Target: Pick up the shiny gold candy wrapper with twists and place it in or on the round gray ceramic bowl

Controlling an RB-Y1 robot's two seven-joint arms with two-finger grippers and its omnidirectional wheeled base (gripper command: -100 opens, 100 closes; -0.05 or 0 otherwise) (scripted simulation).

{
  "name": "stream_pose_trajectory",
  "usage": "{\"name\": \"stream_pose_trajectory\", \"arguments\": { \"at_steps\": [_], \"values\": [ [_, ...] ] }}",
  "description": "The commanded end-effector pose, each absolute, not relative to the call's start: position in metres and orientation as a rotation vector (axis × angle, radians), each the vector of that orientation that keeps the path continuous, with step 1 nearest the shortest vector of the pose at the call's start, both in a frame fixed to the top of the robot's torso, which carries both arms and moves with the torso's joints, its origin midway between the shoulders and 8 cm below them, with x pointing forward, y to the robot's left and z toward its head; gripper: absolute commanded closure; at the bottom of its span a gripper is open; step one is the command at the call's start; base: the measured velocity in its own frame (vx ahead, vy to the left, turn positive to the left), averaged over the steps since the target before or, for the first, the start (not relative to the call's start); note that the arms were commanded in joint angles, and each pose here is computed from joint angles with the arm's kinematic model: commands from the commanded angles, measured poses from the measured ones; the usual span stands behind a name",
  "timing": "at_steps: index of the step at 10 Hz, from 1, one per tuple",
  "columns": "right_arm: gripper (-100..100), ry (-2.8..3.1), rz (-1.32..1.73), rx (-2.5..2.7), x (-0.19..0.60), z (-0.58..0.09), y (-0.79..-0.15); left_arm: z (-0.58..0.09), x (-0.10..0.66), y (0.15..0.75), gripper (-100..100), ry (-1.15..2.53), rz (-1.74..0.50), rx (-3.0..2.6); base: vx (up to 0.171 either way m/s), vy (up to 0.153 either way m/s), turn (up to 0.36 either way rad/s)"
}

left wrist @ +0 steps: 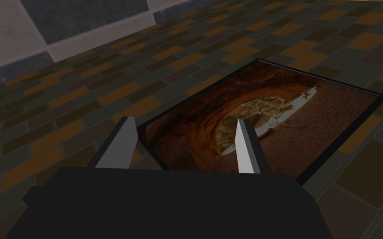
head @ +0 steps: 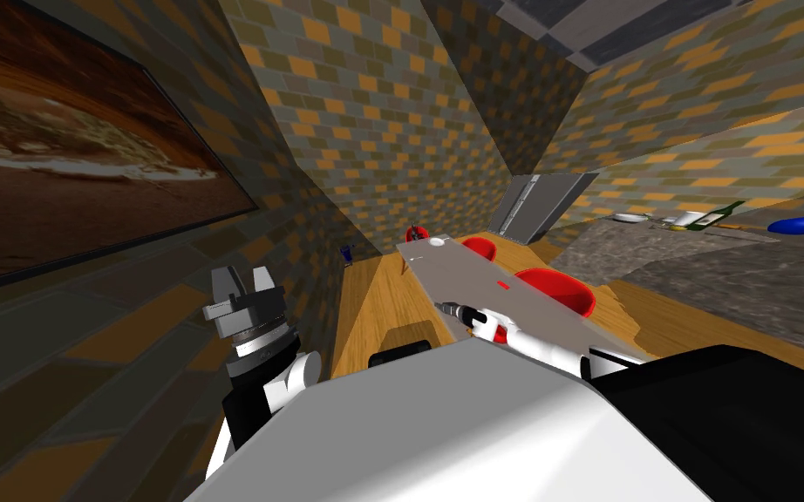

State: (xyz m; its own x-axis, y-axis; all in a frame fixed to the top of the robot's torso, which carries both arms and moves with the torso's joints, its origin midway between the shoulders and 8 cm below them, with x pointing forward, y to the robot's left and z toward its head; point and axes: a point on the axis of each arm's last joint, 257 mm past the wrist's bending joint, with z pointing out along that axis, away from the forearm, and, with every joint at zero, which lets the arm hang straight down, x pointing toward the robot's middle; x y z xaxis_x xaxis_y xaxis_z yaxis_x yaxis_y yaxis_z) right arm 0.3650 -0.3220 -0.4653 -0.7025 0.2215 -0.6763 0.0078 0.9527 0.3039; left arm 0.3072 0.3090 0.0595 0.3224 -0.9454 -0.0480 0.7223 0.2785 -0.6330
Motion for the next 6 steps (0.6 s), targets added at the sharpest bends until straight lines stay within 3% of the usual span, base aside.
{"name": "stream_pose_trajectory", "arguments": {
  "at_steps": [1,6],
  "values": [
    [-100,2.421,0.245,0.12,0.34,-0.489,-0.353,0.06,0.307,0.309,0,0.464,-1.174,-0.565,-0.035,-0.04,0.105],
    [-100,2.615,0.007,0.036,0.271,-0.536,-0.417,0.06,0.307,0.309,0,0.464,-1.174,-0.565,-0.032,-0.033,0.059]
  ]
}}
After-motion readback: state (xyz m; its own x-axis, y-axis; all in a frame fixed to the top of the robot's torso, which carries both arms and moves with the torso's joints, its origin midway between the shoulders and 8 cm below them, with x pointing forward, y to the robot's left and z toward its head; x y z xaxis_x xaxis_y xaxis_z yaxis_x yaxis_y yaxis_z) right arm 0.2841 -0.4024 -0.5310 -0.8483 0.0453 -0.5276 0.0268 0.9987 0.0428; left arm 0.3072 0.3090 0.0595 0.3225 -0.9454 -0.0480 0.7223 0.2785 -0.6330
